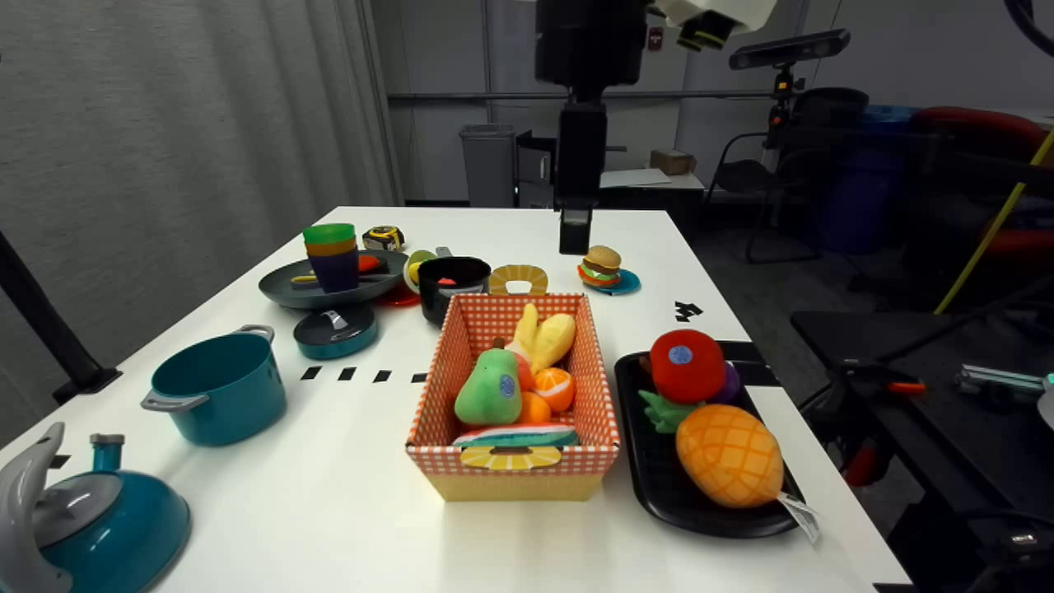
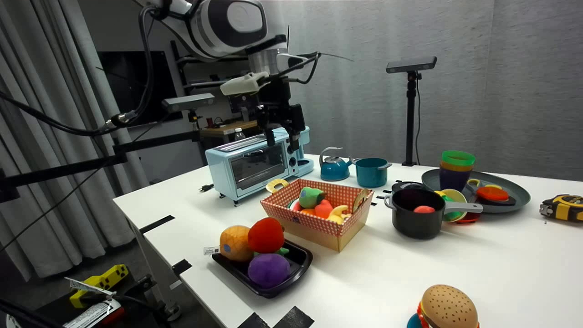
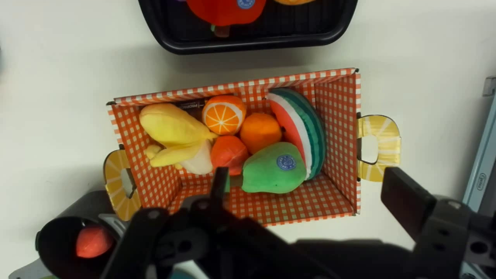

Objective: Pick up the mango and green fruit plush toy from the box and put them on the black tray

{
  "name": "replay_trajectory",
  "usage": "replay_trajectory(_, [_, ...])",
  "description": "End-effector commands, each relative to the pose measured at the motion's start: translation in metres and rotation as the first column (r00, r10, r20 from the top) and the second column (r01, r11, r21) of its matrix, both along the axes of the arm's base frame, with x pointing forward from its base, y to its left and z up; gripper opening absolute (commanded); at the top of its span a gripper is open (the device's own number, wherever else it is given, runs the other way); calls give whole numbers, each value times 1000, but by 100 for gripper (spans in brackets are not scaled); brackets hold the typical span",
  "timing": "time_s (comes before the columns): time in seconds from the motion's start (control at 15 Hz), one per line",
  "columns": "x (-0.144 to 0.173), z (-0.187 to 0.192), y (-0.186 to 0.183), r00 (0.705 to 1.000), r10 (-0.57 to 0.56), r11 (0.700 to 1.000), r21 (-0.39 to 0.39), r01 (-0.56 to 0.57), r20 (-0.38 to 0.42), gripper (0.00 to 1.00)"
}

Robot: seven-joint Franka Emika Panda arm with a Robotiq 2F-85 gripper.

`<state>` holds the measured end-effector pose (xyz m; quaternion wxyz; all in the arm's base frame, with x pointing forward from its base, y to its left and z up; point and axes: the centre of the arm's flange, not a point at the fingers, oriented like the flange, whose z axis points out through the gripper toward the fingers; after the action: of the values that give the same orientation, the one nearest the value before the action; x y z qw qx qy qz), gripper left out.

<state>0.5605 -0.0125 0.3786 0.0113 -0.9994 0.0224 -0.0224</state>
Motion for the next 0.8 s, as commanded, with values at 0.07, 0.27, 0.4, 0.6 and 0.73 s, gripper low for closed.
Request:
replay_trajectory(0.07, [27,-23,-14,994,96,993,-65,-99,-48,100])
replay_trajectory(0.27, [34,-41,-20,985,159,980,-109,-166,-70,100])
replay_trajectory(0.4, [40,-52,-24,978,192,972,-120,-201,-80,100])
replay_trajectory(0.6, [48,-68,-29,967,238,961,-126,-248,-86,100])
replay_trajectory(0.73, [52,-78,-32,955,284,947,-132,-293,-85,100])
